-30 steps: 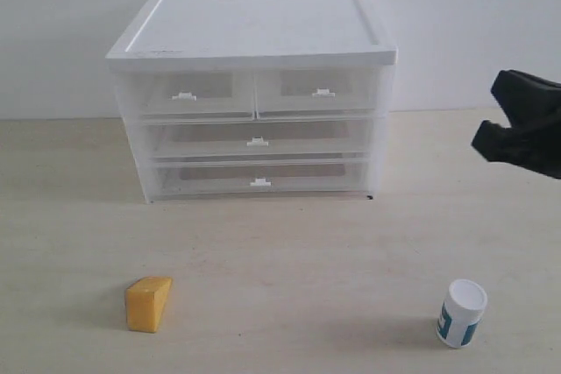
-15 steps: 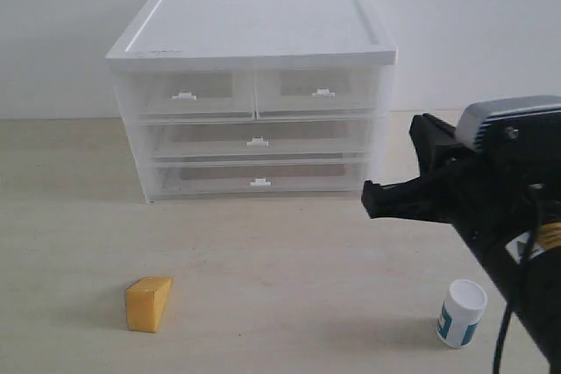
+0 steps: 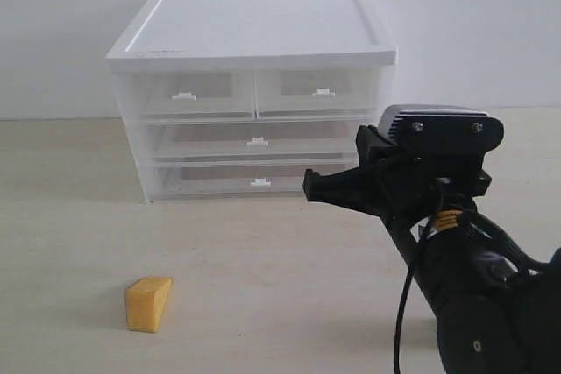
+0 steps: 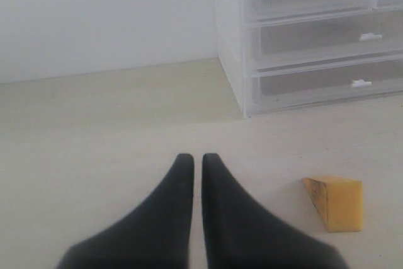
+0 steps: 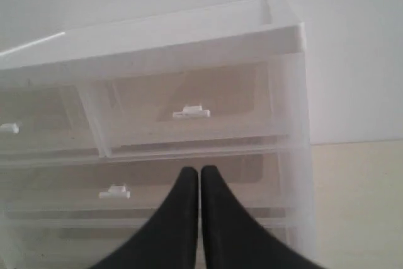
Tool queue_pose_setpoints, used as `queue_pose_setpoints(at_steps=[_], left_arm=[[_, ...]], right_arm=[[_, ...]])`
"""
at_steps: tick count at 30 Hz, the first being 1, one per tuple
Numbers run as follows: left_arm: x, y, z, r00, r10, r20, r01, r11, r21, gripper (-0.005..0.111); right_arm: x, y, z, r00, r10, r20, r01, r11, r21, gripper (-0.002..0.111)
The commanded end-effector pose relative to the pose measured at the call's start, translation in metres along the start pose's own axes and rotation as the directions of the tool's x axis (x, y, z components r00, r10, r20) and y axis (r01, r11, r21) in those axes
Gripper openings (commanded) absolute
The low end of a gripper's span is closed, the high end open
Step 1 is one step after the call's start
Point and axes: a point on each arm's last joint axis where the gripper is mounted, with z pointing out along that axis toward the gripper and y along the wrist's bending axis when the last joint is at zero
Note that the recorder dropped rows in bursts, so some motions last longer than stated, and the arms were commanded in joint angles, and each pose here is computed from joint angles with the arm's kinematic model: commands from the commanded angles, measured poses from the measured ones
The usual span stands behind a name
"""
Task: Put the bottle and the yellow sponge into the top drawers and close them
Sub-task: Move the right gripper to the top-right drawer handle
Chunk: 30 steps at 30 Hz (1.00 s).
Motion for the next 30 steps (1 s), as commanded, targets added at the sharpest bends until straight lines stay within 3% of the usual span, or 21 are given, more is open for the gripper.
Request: queue_pose_setpoints(at_steps=[1,4,9,13,19,30], left_arm=[[0.000,0.000,0.000,1.000,0.000,0.008,0.000,1.000,-0.003,0.004],[0.000,0.000,0.000,1.000,0.000,0.008,0.000,1.000,-0.003,0.004],[0.000,0.000,0.000,1.000,0.000,0.008,0.000,1.000,-0.003,0.004],[0.000,0.000,0.000,1.000,0.000,0.008,0.000,1.000,-0.003,0.004],[0.000,0.000,0.000,1.000,0.000,0.008,0.000,1.000,-0.003,0.004],[0.000,0.000,0.000,1.000,0.000,0.008,0.000,1.000,-0.003,0.004]], right_arm=[[-0.008,0.010,0.009,0.998,-0.063,0.027,0.064,0.998,-0.029,0.000],[-0.013,0.017,0.016,0.993,-0.110,0.042,0.112,0.993,-0.031,0.004],[-0.001,0.025,0.029,0.992,-0.125,0.010,0.126,0.991,-0.037,0.035],[0.014,0.027,0.039,0.991,-0.135,-0.001,0.135,0.991,-0.007,0.050],[0.026,0.029,0.050,0.990,-0.142,0.011,0.142,0.990,0.025,0.053],[0.014,0.021,0.080,0.992,-0.122,0.014,0.120,0.989,0.089,0.053]])
